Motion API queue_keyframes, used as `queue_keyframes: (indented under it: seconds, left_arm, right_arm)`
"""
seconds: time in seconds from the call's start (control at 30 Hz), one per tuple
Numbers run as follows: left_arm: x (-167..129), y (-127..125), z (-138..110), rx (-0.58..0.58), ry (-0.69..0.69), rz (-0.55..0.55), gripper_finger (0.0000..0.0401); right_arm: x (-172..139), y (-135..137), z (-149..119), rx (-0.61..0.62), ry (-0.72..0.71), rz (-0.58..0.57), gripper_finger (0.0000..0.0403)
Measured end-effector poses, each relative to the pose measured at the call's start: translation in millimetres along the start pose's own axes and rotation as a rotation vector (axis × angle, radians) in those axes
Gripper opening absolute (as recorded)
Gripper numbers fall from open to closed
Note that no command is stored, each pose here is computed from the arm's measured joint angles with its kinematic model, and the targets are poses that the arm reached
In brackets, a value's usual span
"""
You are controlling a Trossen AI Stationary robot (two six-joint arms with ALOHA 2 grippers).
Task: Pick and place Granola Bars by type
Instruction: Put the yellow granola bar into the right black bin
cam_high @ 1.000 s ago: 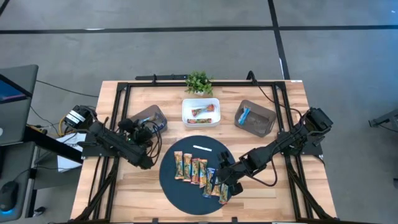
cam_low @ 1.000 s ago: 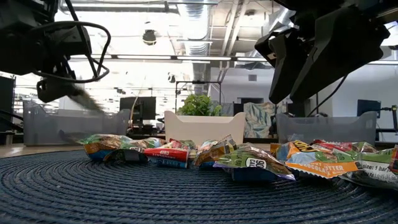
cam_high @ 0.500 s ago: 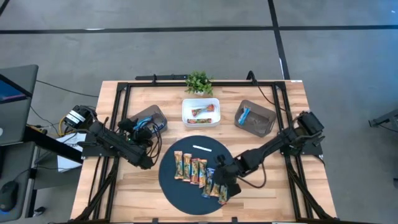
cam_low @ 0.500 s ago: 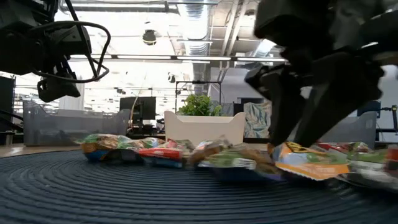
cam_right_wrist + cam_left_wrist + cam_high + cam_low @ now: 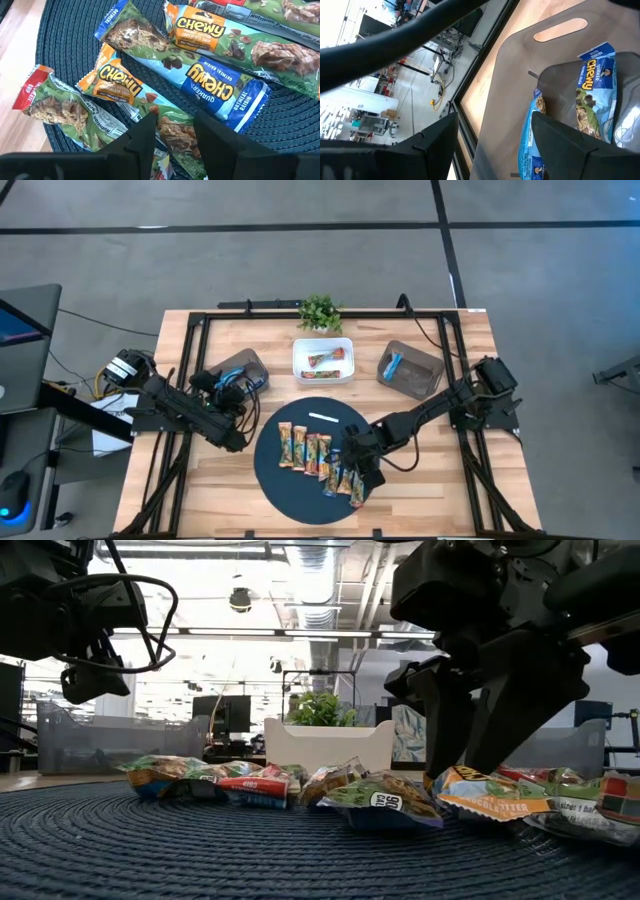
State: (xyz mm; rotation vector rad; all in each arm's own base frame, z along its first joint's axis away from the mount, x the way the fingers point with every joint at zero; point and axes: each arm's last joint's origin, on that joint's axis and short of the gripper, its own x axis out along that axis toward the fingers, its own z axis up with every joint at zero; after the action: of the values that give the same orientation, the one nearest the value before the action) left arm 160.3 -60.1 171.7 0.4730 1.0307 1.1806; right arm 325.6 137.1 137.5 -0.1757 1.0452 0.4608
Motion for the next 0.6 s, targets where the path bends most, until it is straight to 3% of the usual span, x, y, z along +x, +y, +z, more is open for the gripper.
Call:
queue_keyframes:
  seconds: [0.2, 0.5, 0.6]
  left_arm:
    - [0.0, 0.0, 0.0, 0.001, -0.001, 0.0, 0.0245]
    - [-0.1, 0.1, 0.1, 0.003, -0.004, 0.001, 0.0245]
    - [0.0, 0.2, 0.1, 0.004, -0.004, 0.002, 0.0245]
  right_arm:
    - [0.0, 0.0, -0.2, -0.007, 0.002, 0.0, 0.0104]
    - [-0.3, 0.4, -0.9, -0.027, 0.01, 0.007, 0.0008]
    - [-0.5, 0.3, -0.9, -0.034, 0.011, 0.004, 0.0005]
